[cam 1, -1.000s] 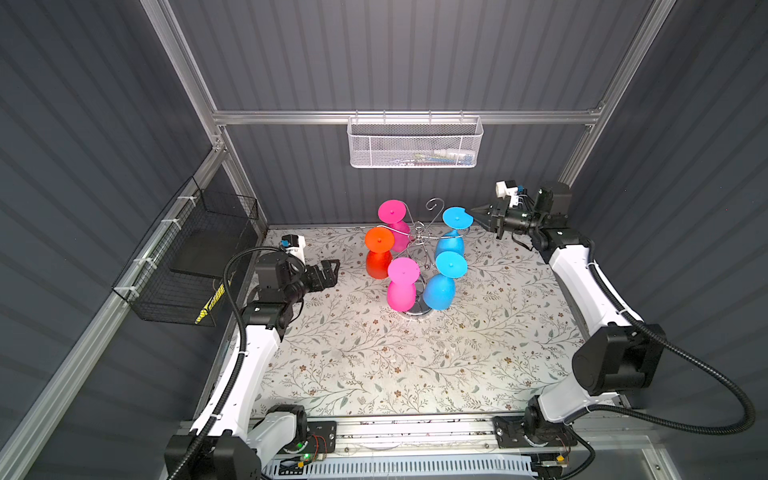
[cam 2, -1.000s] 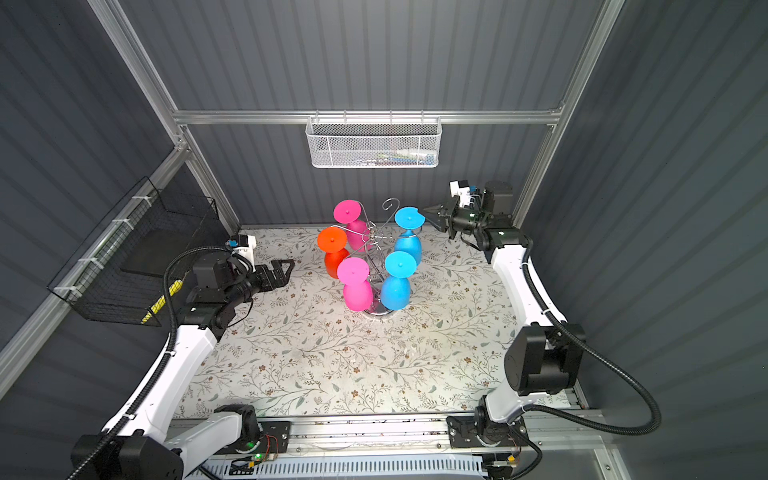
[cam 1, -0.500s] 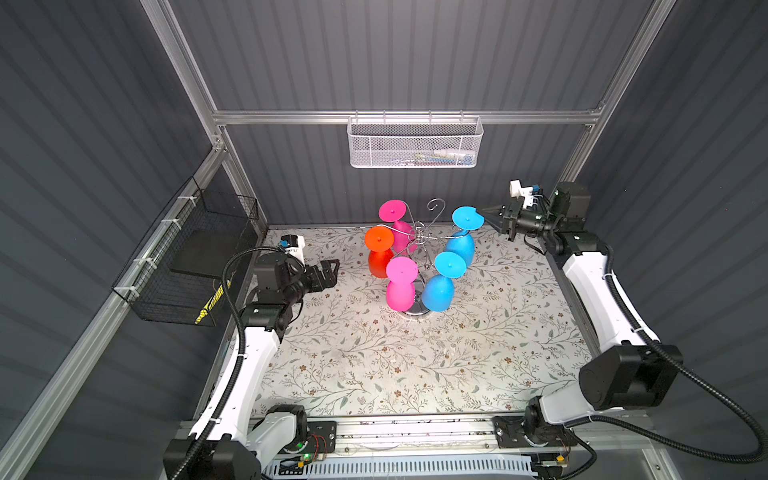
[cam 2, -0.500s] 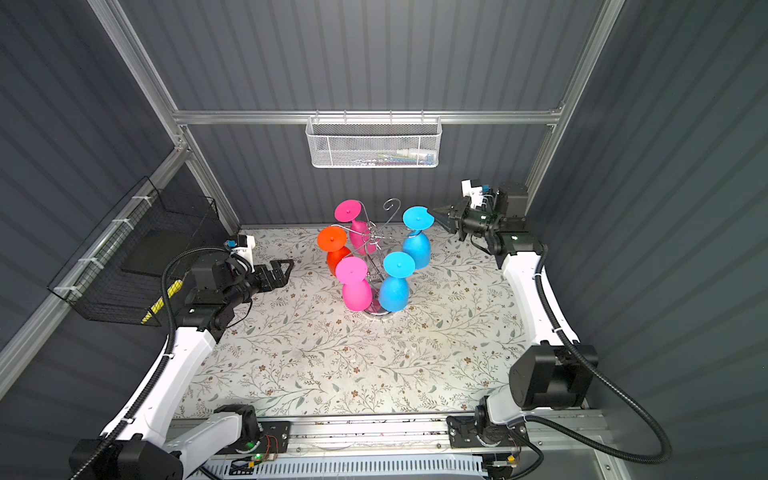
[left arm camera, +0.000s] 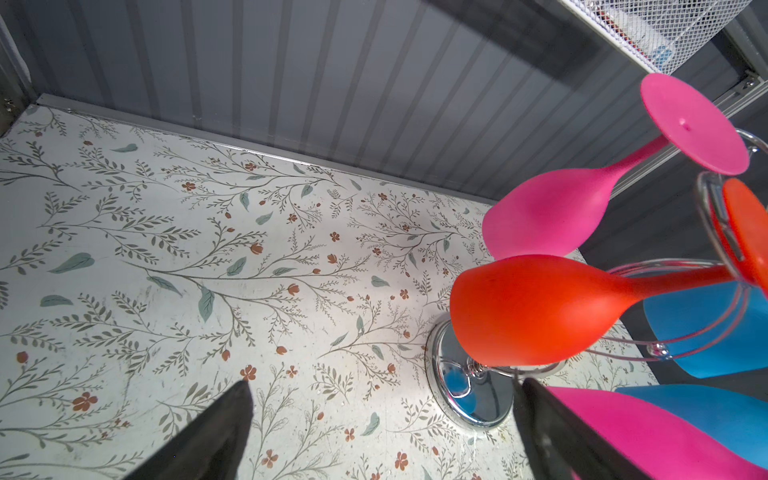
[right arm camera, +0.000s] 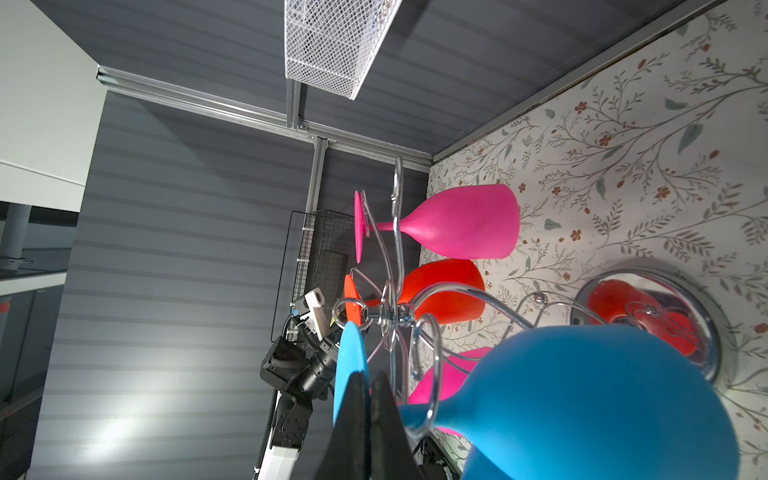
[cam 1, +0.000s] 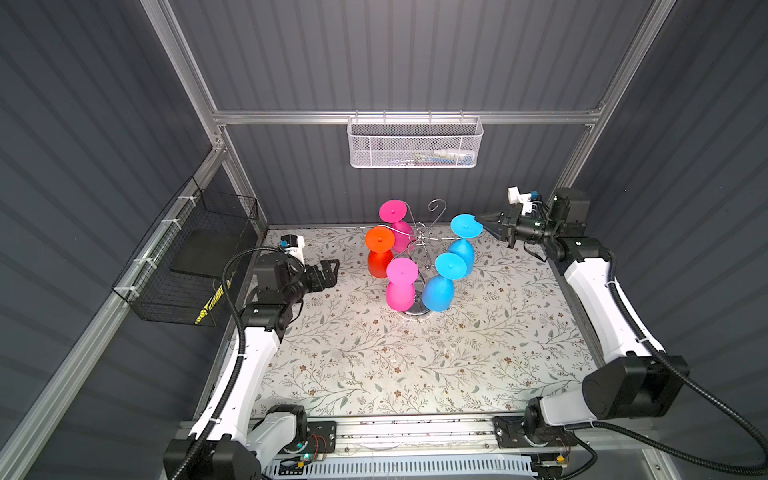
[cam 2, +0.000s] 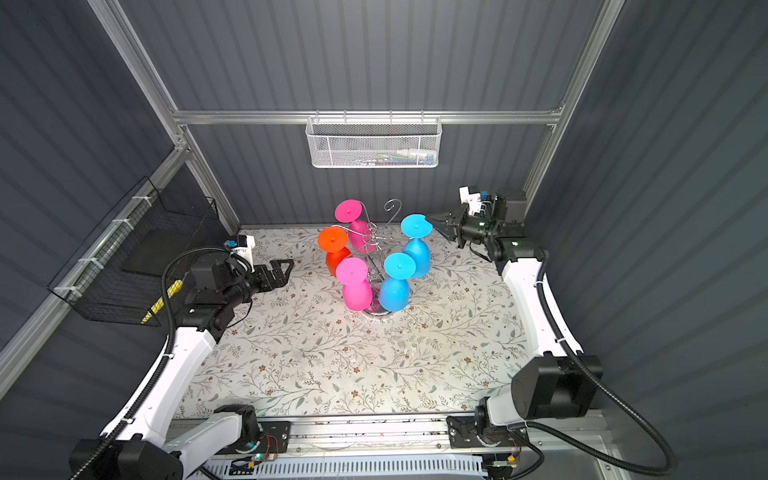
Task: Take the wine glass off the wine glass rack
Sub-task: 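Close the right gripper on the blue glass and work it off its hook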
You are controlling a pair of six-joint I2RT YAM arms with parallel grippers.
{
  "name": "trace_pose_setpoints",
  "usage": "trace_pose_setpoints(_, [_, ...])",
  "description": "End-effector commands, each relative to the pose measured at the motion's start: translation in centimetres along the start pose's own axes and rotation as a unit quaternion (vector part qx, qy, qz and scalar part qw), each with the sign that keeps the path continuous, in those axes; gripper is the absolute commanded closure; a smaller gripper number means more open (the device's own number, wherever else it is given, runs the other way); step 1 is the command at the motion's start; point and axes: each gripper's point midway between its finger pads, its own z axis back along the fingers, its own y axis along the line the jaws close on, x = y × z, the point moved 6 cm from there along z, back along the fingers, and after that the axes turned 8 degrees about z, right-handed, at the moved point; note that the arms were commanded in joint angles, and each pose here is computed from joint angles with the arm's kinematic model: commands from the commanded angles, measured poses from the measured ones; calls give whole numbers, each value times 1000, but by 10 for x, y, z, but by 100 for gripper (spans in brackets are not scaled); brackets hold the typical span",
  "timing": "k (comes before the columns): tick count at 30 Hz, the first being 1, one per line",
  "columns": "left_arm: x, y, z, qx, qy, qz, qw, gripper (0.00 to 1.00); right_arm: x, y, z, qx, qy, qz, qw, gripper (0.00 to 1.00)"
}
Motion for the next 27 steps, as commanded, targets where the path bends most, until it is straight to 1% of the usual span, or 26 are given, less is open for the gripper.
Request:
trace_pose_setpoints(1, [5, -7, 3, -19, -5, 3, 1000, 0, -4, 10, -1, 3, -1, 18, 1000, 100])
trace_pose_setpoints(9, [0, -6, 3, -23, -1, 5, 1000, 0, -6, 14, -12, -4, 4, 21, 1000, 100])
trace_pose_setpoints(11, [-3, -8, 2, -37, 10, 9, 999, 0, -5, 15, -15, -4, 5, 21, 1000, 100])
trace_pose_setpoints(27, [-6, -9, 8, -34, 15, -2, 999, 0, 17, 25, -39, -8, 9, 33, 999, 100])
